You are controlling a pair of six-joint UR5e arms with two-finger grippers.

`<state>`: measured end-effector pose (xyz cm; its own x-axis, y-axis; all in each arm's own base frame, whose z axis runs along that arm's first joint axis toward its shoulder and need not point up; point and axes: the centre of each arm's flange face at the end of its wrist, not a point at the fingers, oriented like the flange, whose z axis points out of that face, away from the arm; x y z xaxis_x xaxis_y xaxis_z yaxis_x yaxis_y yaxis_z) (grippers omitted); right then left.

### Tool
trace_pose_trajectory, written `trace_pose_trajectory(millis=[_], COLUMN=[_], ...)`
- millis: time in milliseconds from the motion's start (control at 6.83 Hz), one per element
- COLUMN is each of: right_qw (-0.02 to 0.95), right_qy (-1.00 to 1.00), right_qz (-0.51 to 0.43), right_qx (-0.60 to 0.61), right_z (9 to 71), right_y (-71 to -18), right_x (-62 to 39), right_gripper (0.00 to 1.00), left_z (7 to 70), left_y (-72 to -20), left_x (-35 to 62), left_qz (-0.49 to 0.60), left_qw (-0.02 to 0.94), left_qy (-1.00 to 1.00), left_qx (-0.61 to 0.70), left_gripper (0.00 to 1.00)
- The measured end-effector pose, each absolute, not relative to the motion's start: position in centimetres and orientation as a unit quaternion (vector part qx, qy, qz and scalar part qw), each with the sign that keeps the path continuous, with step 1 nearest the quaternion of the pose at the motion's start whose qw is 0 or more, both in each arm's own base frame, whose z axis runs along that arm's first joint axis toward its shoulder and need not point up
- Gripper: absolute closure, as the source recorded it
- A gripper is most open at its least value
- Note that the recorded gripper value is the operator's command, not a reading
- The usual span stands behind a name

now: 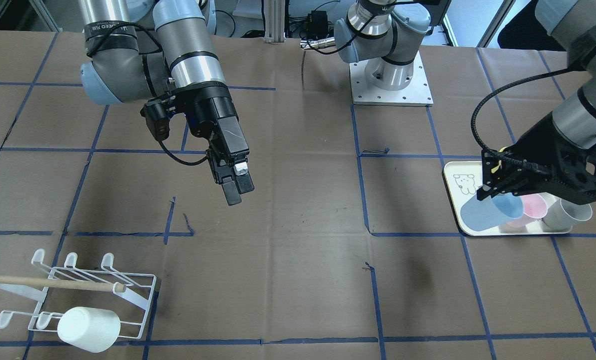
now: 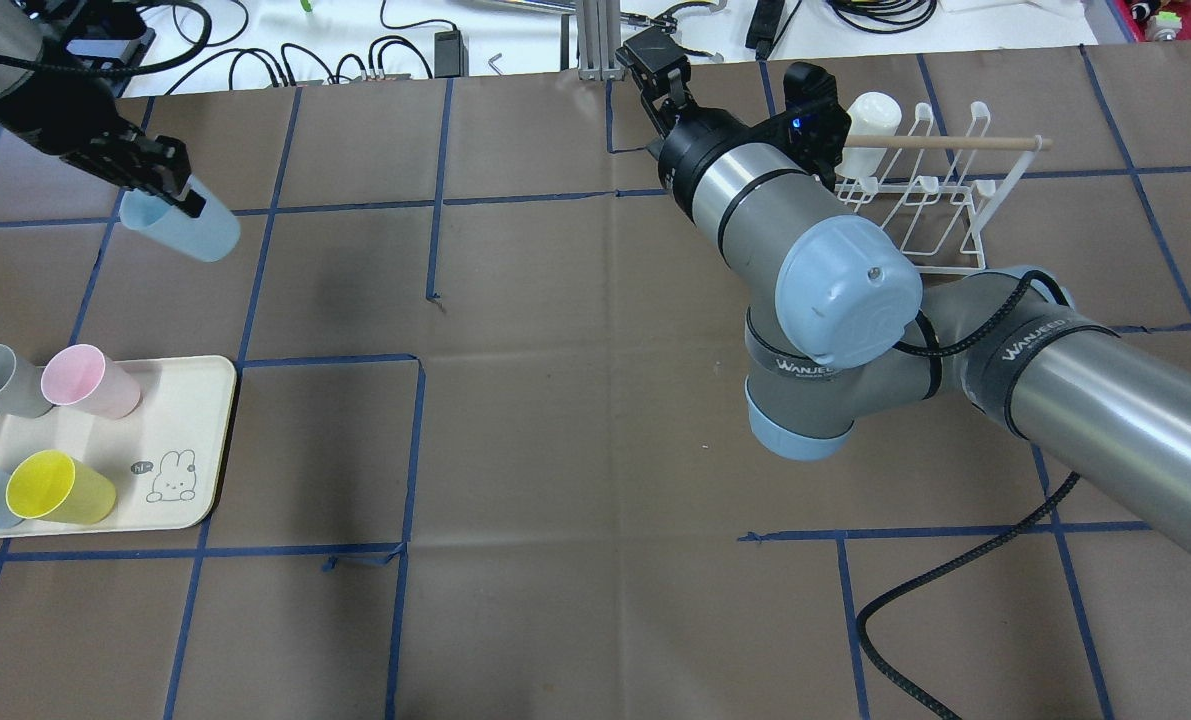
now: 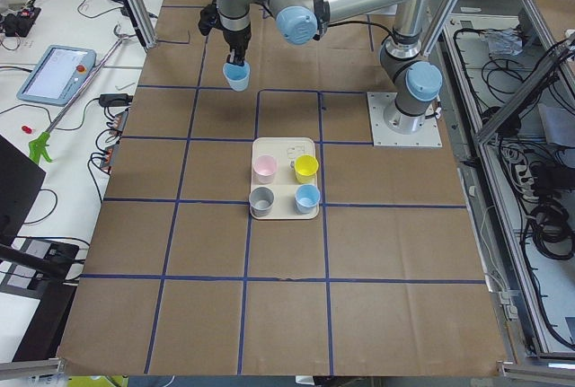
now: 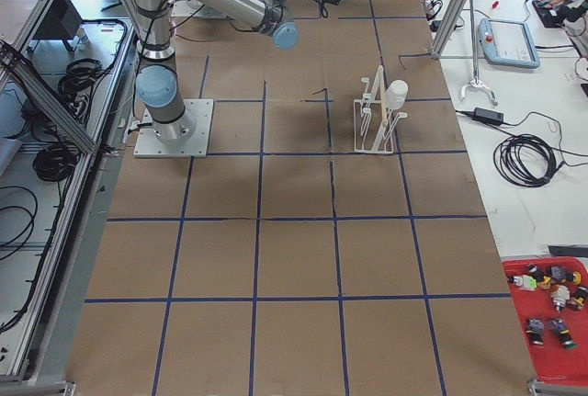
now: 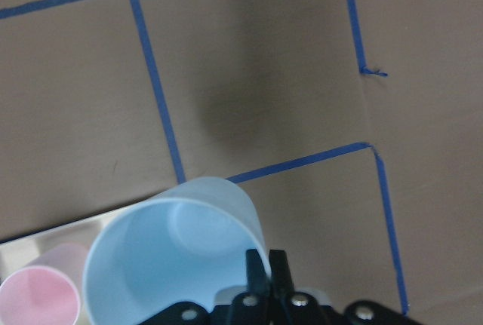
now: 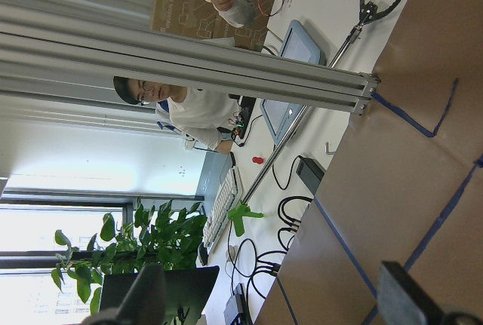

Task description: Transfer IKEA cup to right arm and place on rack

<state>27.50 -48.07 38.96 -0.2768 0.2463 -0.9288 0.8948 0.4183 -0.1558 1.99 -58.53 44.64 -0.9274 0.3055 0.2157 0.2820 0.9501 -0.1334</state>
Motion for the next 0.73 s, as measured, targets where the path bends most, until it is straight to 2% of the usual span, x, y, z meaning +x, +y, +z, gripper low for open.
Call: trace_pose_trajectory(millis=[439,732], right_qw=[0.445,0.438], right_qy=[0.716,0.723], right_qz=[-0.358,-0.347], right_qx=[0.401,0.407], right_z=[38.8,38.0], right_y=[-47.7,-44.9], right_x=[27.5,26.9], right_gripper=[0.00,0.00], left_z=[47.4,49.6], left_y=[-59.2,-58.9], left_x=[-5.3,-9.7], left_qz=[0.158,0.238], left_qw=[0.251,0.312], left_qy=[-0.935,-0.888], left_qx=[-0.196,-0.242], left_gripper=[1.00,1.00])
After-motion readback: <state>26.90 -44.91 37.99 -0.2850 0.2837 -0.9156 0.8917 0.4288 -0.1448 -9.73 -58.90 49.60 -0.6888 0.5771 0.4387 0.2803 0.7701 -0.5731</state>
